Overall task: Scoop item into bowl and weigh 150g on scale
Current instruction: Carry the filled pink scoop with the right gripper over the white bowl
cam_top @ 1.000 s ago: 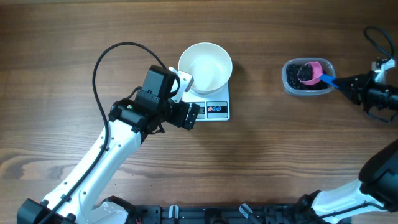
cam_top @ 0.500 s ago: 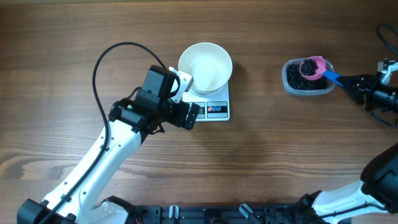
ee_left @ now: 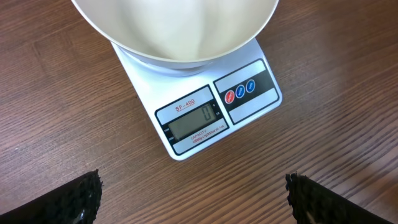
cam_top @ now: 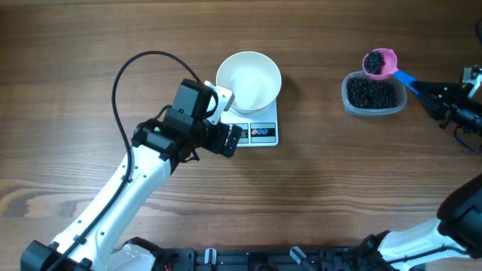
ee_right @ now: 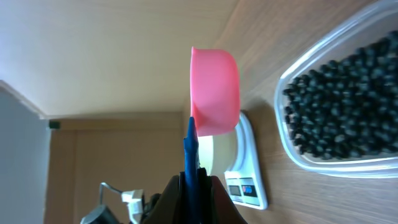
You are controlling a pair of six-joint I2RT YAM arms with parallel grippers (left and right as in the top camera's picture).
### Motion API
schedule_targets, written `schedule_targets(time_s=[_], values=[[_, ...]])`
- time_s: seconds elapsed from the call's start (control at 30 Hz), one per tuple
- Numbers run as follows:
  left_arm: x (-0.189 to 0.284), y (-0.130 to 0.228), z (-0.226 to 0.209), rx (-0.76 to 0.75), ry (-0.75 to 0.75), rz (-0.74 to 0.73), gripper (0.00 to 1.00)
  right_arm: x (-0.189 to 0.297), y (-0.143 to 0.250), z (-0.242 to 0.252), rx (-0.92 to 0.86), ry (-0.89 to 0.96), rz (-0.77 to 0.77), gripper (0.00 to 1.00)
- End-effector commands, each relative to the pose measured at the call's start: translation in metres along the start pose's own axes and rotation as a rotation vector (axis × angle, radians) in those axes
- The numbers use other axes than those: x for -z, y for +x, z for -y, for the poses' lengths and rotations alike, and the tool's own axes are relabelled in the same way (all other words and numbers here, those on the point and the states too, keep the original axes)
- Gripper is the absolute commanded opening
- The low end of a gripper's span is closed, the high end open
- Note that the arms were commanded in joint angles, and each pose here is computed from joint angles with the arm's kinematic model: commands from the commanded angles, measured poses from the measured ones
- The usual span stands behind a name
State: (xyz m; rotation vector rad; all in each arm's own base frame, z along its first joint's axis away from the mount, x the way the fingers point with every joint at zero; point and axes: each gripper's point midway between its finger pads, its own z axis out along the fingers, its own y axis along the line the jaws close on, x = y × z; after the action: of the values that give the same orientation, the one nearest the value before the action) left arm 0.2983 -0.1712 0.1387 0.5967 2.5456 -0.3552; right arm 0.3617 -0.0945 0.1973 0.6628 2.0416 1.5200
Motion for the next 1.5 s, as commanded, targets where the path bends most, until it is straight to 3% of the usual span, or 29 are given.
schedule_targets(time_s=[0.0, 0.4, 0.83, 1.13, 1.47], values=[[0.006, -0.008, 0.002, -0.011, 0.011, 0.024, 1.00, -0.016, 0.010, -0.015, -0.033, -0.111, -0.052, 0.04], [0.006, -0.008, 0.002, -0.011, 0.010, 0.024, 1.00, -0.080, 0.057, -0.039, 0.003, -0.139, -0.268, 0.04], [0.006, -0.008, 0.002, -0.011, 0.011, 0.024, 1.00, -0.156, 0.115, -0.053, 0.191, -0.083, -0.479, 0.04], [0.006, -0.008, 0.002, -0.011, 0.010, 0.024, 1.00, -0.177, 0.133, -0.067, 0.403, -0.028, -0.489, 0.04], [0.006, -0.008, 0.002, -0.011, 0.010, 0.024, 1.00, -0.201, 0.144, -0.078, 0.706, 0.165, -0.405, 0.04]])
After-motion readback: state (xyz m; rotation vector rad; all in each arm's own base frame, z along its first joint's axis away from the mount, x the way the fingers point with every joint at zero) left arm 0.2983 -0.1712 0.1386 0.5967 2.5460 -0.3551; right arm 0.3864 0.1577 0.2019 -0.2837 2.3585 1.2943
